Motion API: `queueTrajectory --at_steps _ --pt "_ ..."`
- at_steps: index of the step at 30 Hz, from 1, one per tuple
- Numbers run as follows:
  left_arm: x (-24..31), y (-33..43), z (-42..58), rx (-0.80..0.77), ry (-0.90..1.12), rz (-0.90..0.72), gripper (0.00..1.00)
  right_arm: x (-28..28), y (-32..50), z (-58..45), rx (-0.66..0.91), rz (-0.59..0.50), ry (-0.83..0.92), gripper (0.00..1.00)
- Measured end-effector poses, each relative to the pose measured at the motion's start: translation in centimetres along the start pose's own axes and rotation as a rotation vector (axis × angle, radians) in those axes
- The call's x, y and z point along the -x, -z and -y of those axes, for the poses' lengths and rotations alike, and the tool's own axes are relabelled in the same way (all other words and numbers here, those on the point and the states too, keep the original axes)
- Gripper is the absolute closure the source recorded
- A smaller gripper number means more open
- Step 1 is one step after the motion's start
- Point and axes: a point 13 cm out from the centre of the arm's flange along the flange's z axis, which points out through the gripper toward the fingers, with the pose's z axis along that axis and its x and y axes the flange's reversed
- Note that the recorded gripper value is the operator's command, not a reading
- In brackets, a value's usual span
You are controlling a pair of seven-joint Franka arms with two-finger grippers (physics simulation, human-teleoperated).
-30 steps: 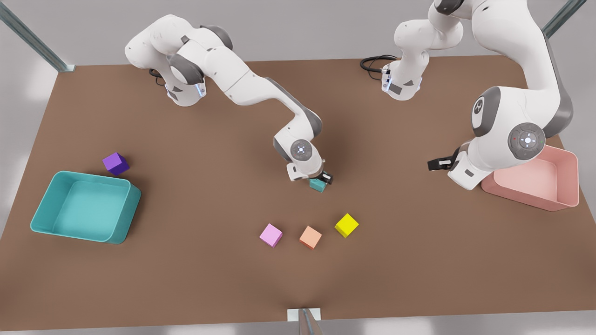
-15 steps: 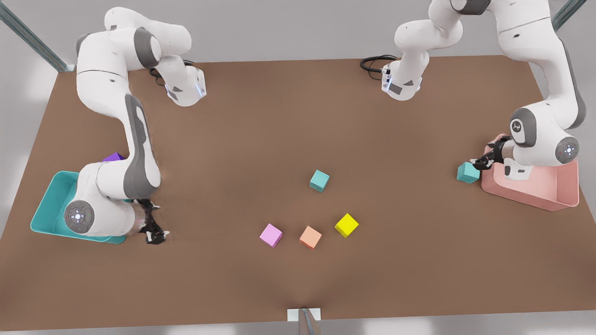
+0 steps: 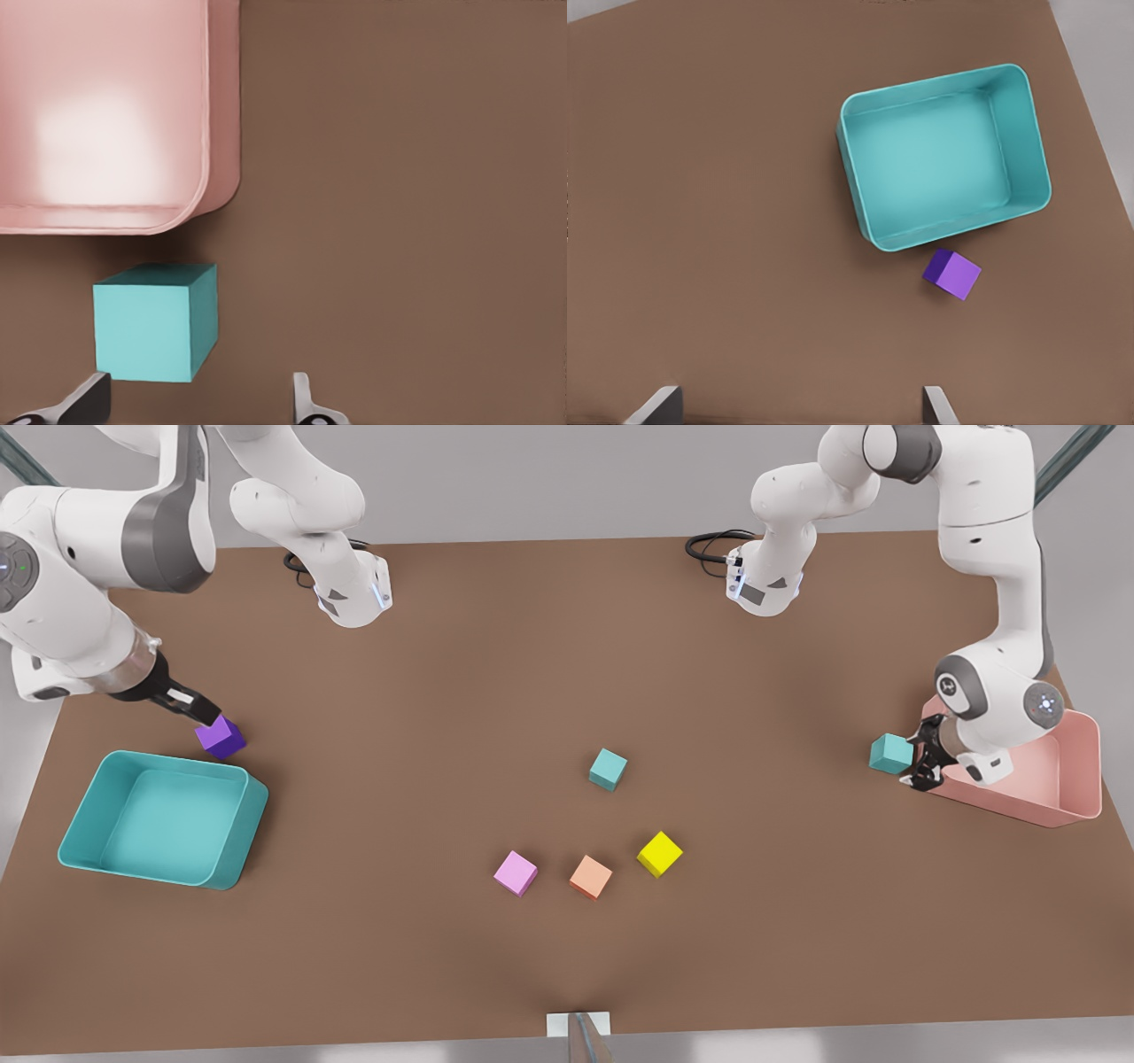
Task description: Stack the two blue cubes on top of each other
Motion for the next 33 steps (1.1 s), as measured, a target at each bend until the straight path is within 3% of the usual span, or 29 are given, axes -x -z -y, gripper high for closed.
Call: queueTrajectory --at_steps 11,33 --pt "0.7 -3.3 -2.0 0.089 0.066 0.007 0.0 -0.6 -1.0 -1.4 -0.002 -0.043 0.263 0.0" --pt "0.1 -8.7 -6.0 0.171 0.034 -0.082 0.0 -0.1 -1.9 -0.9 -0.001 -0.063 0.452 0.0"
